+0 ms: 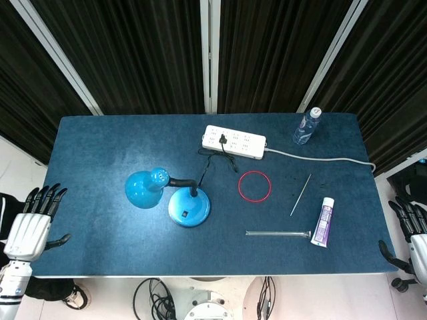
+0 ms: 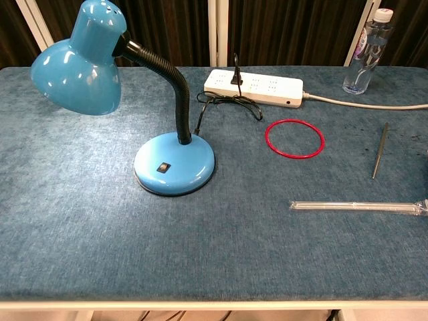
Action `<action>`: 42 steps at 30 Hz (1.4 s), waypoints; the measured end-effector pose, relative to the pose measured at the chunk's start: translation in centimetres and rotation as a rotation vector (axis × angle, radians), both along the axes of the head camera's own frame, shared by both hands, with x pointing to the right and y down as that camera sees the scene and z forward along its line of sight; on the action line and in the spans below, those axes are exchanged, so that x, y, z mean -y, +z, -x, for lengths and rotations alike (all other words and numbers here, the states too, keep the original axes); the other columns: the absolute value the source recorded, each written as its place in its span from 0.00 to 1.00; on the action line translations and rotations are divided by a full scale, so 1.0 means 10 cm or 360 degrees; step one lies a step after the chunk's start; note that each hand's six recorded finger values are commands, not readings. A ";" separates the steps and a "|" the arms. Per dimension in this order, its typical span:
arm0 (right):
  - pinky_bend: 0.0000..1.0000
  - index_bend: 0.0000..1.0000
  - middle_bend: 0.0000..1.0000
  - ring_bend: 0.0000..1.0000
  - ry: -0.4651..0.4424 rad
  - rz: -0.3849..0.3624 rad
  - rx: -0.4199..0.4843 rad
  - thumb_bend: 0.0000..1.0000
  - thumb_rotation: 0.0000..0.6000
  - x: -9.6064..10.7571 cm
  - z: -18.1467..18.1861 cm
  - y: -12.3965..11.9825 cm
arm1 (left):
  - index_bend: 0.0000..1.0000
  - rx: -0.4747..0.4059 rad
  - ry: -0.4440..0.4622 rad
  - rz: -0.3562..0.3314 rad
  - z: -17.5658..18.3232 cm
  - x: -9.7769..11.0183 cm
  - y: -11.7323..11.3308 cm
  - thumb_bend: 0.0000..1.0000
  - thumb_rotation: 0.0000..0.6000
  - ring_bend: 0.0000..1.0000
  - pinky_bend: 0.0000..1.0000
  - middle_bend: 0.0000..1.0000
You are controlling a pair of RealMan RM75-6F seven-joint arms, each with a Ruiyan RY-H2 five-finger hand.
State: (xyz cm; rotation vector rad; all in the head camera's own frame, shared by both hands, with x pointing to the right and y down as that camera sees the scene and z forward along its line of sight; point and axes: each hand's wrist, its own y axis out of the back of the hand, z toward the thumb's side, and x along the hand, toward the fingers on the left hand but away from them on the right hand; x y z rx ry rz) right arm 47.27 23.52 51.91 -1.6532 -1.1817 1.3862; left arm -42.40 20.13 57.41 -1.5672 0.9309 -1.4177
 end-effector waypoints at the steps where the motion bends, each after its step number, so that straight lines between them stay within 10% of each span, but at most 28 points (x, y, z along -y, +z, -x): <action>1: 0.00 0.00 0.00 0.00 0.0000 0.0000 0.0000 0.32 1.00 0.00 0.00 0.00 | 0.06 0.0002 0.0000 0.0000 0.00 0.00 0.00 0.08 1.00 0.00 0.00 0.00; 16: 0.00 0.00 0.00 0.00 -0.0002 -0.0003 0.0011 0.32 1.00 0.02 0.00 0.00 | 0.05 -0.0018 0.0016 -0.0012 -0.06 -0.01 -0.01 0.10 1.00 0.00 0.03 0.04; 21: 0.00 0.00 0.00 0.00 0.0006 0.0005 0.0005 0.32 1.00 0.01 -0.03 0.00 | 0.05 0.0002 0.0029 -0.0061 -0.09 -0.02 0.04 0.21 1.00 0.34 0.40 0.35; 30: 0.00 0.00 0.00 0.00 0.0019 -0.0022 0.0012 0.32 1.00 0.01 -0.07 -0.04 | 0.06 0.0024 0.0066 0.0193 -0.17 -0.21 0.40 0.33 1.00 0.71 0.71 0.70; 42: 0.00 0.00 0.00 0.00 0.0011 -0.0006 0.0026 0.32 1.00 0.00 -0.04 -0.02 | 0.07 -0.0112 0.0214 0.0368 -0.72 -0.35 0.76 0.33 1.00 0.83 0.82 0.80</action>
